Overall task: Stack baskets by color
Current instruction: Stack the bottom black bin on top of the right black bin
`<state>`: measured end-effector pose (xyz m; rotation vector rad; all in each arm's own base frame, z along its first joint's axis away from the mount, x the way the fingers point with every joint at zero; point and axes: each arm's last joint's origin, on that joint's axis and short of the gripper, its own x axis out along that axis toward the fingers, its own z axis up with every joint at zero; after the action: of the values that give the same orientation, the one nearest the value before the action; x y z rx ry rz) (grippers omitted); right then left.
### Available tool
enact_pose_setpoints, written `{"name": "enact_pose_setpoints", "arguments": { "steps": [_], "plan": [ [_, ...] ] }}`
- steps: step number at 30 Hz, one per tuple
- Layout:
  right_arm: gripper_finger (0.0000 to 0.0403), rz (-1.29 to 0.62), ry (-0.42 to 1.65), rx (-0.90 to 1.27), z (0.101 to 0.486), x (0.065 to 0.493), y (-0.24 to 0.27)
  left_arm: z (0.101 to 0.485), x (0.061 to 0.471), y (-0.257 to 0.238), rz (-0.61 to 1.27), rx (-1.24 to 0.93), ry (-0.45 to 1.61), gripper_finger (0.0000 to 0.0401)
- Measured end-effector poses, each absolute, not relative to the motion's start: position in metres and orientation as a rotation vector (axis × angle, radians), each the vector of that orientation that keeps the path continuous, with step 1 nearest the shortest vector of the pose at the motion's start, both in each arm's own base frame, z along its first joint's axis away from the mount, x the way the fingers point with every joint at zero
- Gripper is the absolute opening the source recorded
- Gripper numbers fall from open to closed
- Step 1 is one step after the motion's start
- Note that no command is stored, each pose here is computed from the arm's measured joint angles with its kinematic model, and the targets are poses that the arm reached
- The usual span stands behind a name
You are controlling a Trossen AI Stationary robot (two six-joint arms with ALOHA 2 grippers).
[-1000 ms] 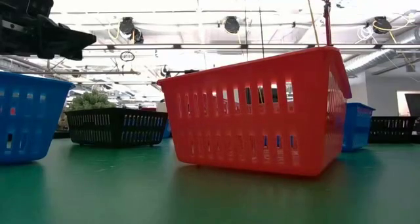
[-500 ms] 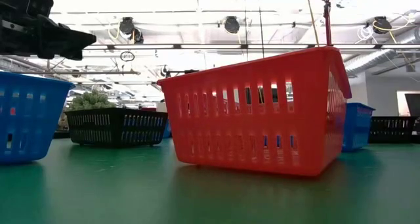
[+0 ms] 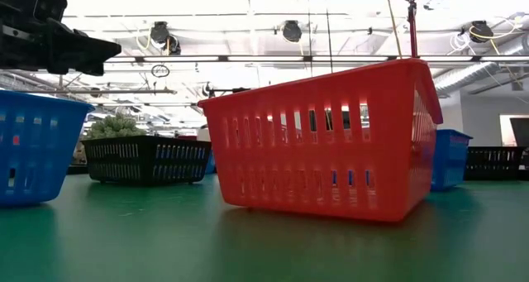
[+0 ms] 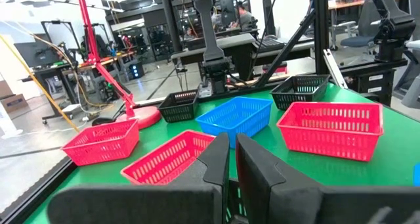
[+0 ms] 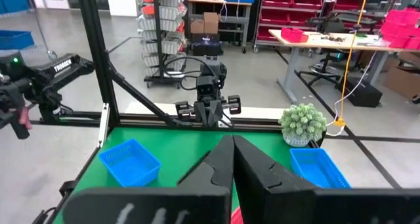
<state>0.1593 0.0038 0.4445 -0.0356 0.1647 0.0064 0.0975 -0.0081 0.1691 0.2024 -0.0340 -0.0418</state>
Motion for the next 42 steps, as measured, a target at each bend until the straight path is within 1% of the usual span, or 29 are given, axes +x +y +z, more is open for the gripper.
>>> {"name": "enact_pose_setpoints", "arguments": {
  "steps": [5, 11, 15, 18, 22, 26, 34, 42],
  "plan": [
    [0.0000, 0.001, 0.165, -0.049, 0.444, 0.159, 0.004, 0.172, 0.097, -0.008, -0.039, 0.175, -0.064, 0.0031],
    [0.0000, 0.002, 0.166, -0.075, 0.444, 0.159, 0.003, 0.177, 0.097, -0.008, -0.043, 0.021, -0.111, 0.0031],
    [0.0000, 0.002, 0.170, -0.080, 0.444, 0.159, 0.003, 0.181, 0.096, -0.008, -0.053, -0.125, -0.154, 0.0031],
    [0.0000, 0.003, 0.194, -0.082, 0.442, 0.159, 0.003, 0.185, 0.096, -0.008, -0.055, -0.143, -0.161, 0.0030],
    [0.0000, 0.004, 0.233, -0.083, 0.438, 0.158, 0.003, 0.202, 0.094, -0.007, -0.021, -0.148, -0.175, 0.0030],
    [0.0000, 0.005, 0.257, -0.083, 0.436, 0.157, 0.003, 0.228, 0.094, -0.005, 0.037, -0.136, -0.155, 0.0030],
    [0.0000, 0.006, 0.257, -0.080, 0.436, 0.157, 0.003, 0.292, 0.095, -0.005, 0.049, -0.110, 0.006, 0.0030],
    [0.0000, 0.007, 0.254, -0.080, 0.436, 0.157, 0.003, 0.366, 0.104, -0.006, 0.038, -0.113, -0.016, 0.0030]
  ]
}}
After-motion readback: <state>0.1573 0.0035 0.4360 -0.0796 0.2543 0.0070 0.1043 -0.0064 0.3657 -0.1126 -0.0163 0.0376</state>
